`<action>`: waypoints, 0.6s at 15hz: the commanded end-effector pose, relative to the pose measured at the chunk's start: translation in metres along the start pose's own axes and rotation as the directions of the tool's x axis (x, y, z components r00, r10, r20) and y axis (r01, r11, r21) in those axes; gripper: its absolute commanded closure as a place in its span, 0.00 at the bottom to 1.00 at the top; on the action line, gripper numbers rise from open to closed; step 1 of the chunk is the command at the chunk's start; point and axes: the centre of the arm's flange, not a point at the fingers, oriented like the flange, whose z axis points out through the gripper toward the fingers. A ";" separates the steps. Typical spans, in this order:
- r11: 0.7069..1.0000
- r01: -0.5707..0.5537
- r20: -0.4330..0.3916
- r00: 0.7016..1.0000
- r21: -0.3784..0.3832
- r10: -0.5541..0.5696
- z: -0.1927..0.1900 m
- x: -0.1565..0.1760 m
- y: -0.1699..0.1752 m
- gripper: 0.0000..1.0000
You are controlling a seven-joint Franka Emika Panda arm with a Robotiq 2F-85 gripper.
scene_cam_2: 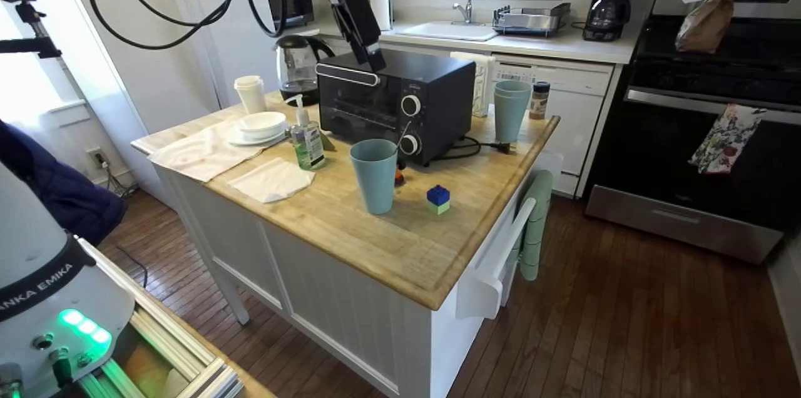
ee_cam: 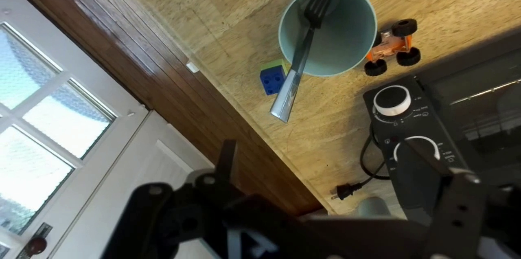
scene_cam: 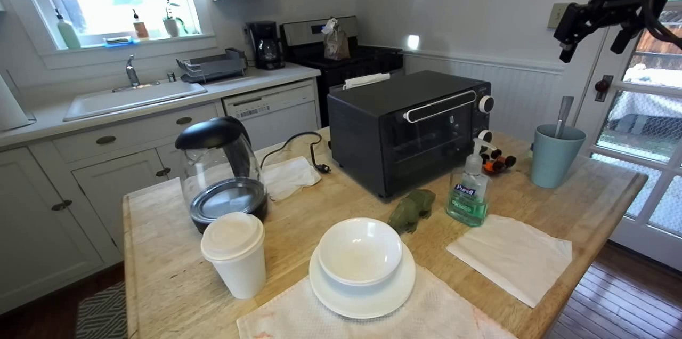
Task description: Put the fork into the cup
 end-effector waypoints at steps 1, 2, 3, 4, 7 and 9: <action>0.999 0.013 0.036 0.999 0.029 -0.014 -0.012 0.010 0.012 0.00; 1.000 0.006 0.011 1.000 0.007 -0.006 -0.004 0.004 0.006 0.00; 1.000 0.008 0.015 1.000 0.014 -0.009 -0.005 0.006 0.008 0.00; 1.000 0.010 0.016 1.000 0.019 -0.010 -0.006 0.007 0.009 0.00; 1.000 0.012 0.017 1.000 0.019 -0.013 -0.006 0.007 0.009 0.00; 1.000 0.013 0.017 1.000 0.019 -0.013 -0.006 0.006 0.008 0.00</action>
